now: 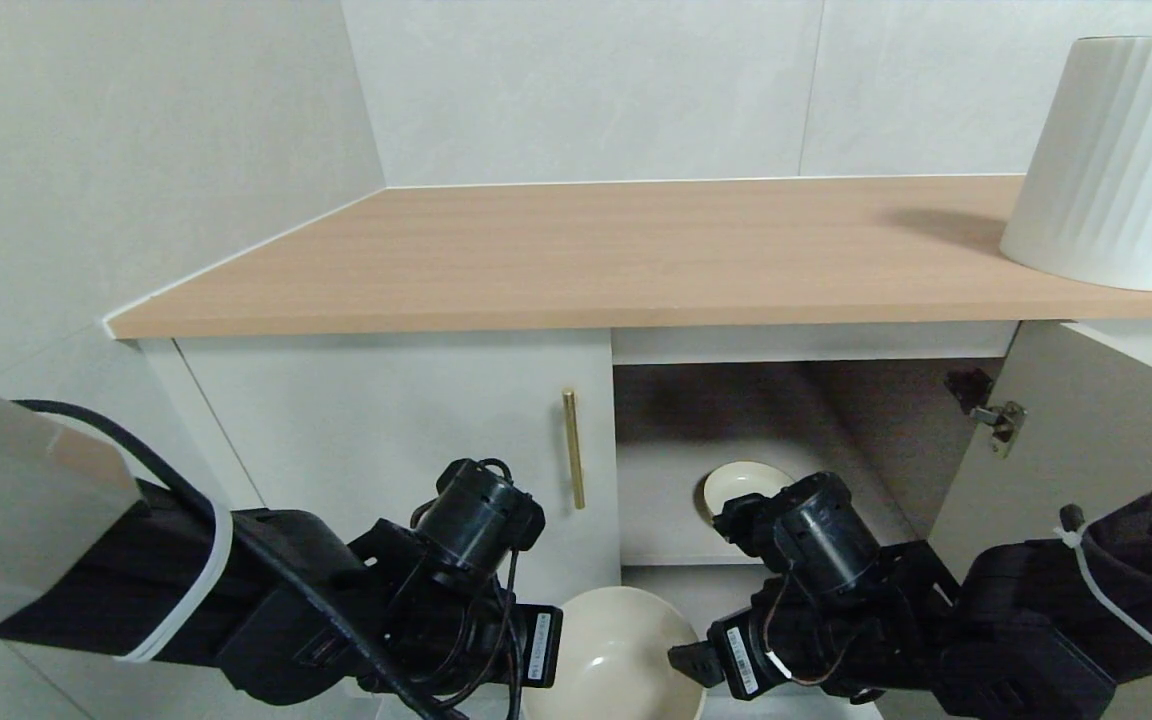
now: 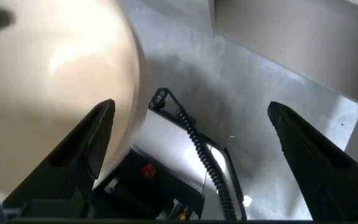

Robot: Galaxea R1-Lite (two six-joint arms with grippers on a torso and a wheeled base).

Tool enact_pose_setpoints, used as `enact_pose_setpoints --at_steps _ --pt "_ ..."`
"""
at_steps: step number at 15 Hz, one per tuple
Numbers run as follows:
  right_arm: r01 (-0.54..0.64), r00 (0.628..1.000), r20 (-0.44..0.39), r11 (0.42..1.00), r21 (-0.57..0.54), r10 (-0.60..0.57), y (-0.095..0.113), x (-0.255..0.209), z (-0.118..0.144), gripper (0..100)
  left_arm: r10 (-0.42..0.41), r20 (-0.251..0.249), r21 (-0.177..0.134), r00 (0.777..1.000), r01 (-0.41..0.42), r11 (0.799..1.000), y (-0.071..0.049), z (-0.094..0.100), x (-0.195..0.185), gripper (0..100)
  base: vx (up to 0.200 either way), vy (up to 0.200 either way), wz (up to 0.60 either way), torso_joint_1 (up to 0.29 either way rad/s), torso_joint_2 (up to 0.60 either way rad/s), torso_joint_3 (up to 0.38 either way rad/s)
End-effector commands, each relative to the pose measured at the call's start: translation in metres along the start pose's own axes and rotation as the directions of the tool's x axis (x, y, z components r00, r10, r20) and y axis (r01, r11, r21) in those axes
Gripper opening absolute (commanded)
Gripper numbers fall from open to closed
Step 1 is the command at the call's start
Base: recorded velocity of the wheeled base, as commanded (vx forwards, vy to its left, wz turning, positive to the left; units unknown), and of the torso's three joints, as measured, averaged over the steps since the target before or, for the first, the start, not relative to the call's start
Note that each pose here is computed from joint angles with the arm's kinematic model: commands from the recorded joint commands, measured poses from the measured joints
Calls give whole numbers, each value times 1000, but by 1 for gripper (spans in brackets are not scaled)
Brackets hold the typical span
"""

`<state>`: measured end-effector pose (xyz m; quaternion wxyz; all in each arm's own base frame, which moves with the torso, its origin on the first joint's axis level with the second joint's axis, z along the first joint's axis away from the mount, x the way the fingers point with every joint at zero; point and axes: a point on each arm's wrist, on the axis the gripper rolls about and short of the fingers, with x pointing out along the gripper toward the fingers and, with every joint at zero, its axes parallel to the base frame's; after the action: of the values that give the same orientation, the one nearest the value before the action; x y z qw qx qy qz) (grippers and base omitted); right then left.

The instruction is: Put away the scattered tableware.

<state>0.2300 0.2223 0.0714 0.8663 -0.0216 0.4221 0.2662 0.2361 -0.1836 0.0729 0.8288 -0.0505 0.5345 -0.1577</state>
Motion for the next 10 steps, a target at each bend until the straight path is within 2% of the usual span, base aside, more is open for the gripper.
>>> enact_pose_setpoints --at_steps 1,4,5,10 --pt "3 1000 -8 1000 0 -3 0 3 -1 100 -1 1 1 1000 1 1000 0 0 -1 0 0 0 0 0 0 0" --pt "3 1000 -7 1000 0 -3 0 4 -1 100 -1 0 1 1000 1 1000 0 0 0 0 0 0 0 0 0 0" --pt "4 1000 -10 1000 0 -4 -1 4 -2 0 -1 0 1 1000 1 1000 0 0 0 0 0 0 0 0 0 0" --pt "3 1000 -13 1000 0 -3 -1 6 -2 0 0 -3 4 1000 0 1000 -1 -1 1 0 0 0 0 0 0 0"
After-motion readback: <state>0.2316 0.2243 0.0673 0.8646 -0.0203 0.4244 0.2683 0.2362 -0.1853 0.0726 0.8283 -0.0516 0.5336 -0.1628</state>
